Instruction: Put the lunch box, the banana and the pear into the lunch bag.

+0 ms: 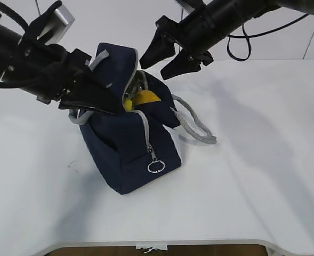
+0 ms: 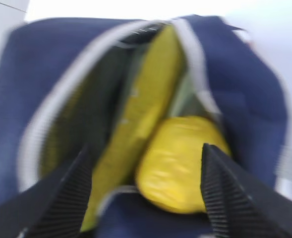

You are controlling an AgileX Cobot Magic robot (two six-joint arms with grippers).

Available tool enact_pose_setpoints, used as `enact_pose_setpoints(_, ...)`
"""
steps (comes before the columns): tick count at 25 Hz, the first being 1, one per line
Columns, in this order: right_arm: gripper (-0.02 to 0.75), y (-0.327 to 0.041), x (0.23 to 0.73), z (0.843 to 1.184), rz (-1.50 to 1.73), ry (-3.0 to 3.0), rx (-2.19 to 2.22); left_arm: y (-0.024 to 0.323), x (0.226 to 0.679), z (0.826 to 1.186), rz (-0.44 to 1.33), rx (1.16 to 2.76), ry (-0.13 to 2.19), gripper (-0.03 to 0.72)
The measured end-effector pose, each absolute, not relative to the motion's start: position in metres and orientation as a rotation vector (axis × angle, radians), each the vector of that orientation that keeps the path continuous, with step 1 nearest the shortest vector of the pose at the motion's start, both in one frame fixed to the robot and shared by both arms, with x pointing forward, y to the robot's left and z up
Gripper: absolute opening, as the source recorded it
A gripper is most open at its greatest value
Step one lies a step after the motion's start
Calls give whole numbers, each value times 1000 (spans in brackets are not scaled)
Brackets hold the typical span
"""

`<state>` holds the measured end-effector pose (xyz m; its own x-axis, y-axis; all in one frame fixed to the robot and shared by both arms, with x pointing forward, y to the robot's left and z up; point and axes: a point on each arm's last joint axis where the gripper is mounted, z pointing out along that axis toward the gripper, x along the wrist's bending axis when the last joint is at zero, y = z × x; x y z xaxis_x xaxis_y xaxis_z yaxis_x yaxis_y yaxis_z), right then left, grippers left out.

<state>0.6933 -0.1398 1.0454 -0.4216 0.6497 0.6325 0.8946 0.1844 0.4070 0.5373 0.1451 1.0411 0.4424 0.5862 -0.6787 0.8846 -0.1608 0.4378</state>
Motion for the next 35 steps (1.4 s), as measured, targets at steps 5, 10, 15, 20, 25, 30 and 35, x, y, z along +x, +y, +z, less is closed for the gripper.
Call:
enact_pose_setpoints(5, 529, -165, 700, 1040, -1021, -2213, -1549, 145, 537, 1041, -449, 1863, 1246, 13)
enact_pose_setpoints(10, 521, -186, 705, 1035, -975, -2215, -1640, 145, 537, 1041, -451, 1864, 1246, 13)
enact_pose_setpoints(15, 506, -183, 707, 1029, -984, -2168, -1634, 145, 537, 1041, -449, 1868, 1245, 13)
enact_pose_setpoints(20, 494, -179, 713, 1008, -970, -2111, -1621, 145, 537, 1041, -449, 1868, 1245, 13)
enact_pose_setpoints(25, 492, -179, 716, 993, -941, -2096, -1621, 145, 537, 1041, -451, 1869, 1244, 13)
enact_pose_setpoints(30, 492, -177, 717, 994, -985, -2114, -1564, 145, 537, 1041, -451, 1869, 1244, 13)
enact_pose_setpoints(35, 492, -173, 720, 982, -1022, -2121, -1489, 145, 537, 1041, -451, 1869, 1244, 13)
